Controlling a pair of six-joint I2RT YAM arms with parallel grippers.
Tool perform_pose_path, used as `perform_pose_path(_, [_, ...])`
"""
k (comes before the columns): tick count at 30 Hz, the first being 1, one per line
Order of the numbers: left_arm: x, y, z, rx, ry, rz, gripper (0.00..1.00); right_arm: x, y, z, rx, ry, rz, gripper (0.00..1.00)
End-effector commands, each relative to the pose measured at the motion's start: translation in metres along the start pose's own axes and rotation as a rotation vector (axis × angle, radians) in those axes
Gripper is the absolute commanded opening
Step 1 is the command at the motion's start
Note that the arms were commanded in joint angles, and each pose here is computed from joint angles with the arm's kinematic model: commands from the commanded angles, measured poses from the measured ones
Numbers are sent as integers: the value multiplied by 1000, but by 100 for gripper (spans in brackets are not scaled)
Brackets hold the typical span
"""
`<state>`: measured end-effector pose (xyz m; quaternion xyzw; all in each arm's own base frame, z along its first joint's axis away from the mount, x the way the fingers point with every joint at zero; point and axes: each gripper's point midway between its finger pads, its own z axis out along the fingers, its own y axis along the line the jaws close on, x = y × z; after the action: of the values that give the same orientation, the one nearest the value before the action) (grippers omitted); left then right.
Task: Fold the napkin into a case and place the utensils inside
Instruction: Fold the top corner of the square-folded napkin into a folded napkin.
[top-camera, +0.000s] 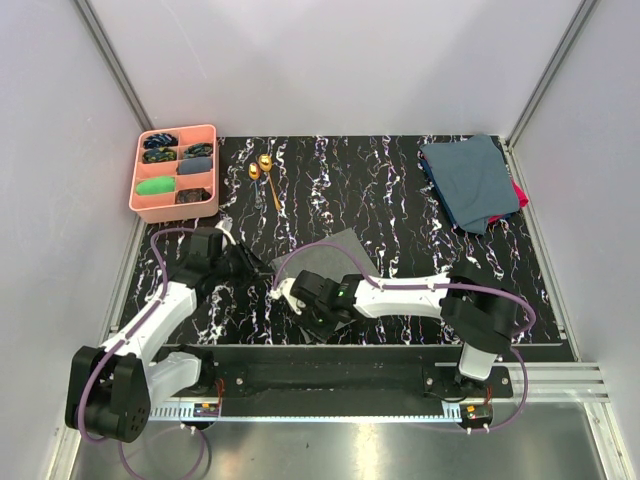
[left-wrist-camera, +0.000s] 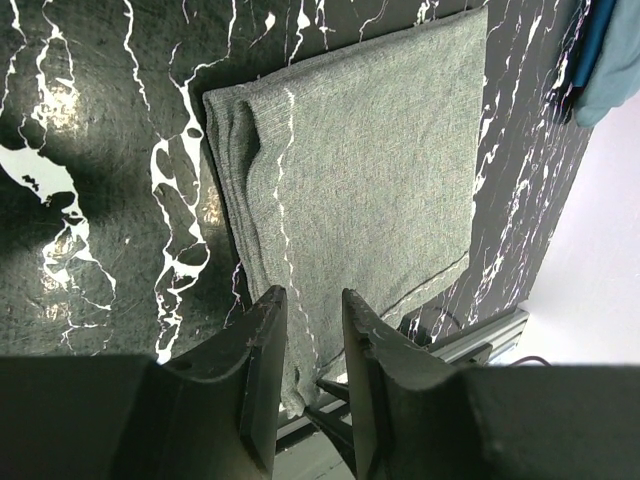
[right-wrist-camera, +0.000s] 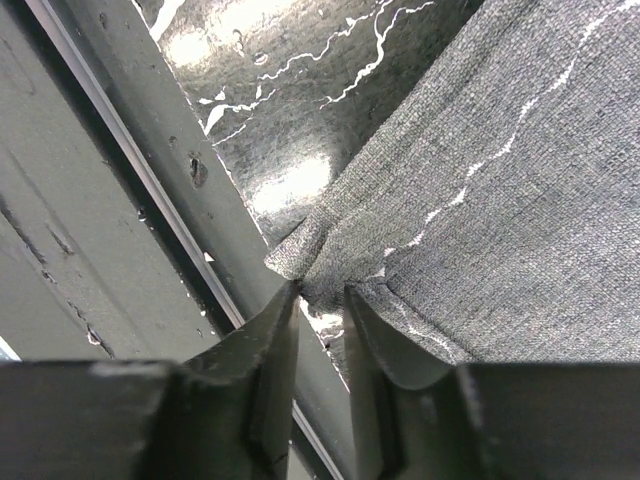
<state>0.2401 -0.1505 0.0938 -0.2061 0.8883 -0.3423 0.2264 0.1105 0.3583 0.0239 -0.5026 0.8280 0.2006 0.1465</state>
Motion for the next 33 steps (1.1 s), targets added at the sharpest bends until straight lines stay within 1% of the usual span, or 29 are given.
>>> perform_pose_path(1, [-3, -11, -3, 59, -9, 16, 31, -19, 3, -4, 0, -46, -24, 24])
perform_pose_path(3, [-3, -10, -2, 56, -9, 13, 31, -23, 3, -10, 5, -65, -25, 13])
perform_pose_path(4, [-2, -10, -2, 58, -6, 14, 31, -25, 3, -12, 8, -72, -30, 11])
perform_pose_path(6, [-3, -10, -2, 61, -7, 12, 31, -30, 0, -20, 29, -101, -32, 9])
perform_pose_path(8, [-2, -10, -1, 63, -4, 12, 31, -34, 0, -27, 38, -119, -38, 4])
perform_pose_path(11, [-1, -10, -1, 67, -2, 8, 31, -37, -13, -33, 84, -131, -17, 0])
perform_pose_path(13, [0, -9, 0, 67, 3, 2, 31, -36, -20, -35, 83, -131, 10, 0])
perform_pose_path(16, [0, -9, 1, 73, 3, 0, 31, -42, -42, -40, 109, -150, 67, 0])
perform_pose_path(17, [0, -10, 1, 77, 2, 0, 31, -45, -57, -44, 120, -165, 104, 0])
perform_pose_path(20, [0, -12, 1, 84, 8, 1, 31, -48, -81, -43, 124, -186, 147, 0])
perform_pose_path(21, [-2, -14, 1, 87, 3, 5, 31, -51, -102, -47, 156, -196, 188, 0])
perform_pose_path(22, [-2, -13, 2, 84, 8, 4, 31, -50, -112, -46, 167, -190, 204, 0])
perform_pose_path(24, [-3, -16, 1, 90, 6, 11, 31, -56, -139, -54, 190, -219, 245, 0])
perform_pose_path(28, [-3, -16, 4, 91, 23, 17, 31, -59, -180, -62, 232, -240, 292, 0])
perform_pose_path(30, [-2, -17, 5, 98, 33, 22, 31, -67, -192, -67, 223, -263, 314, 0])
perform_pose_path(31, [-2, -16, 6, 96, 38, 19, 31, -63, -204, -64, 232, -248, 311, 0])
perform_pose_path(33, [-2, -17, 6, 100, 40, 21, 31, -68, -214, -67, 226, -262, 317, 0])
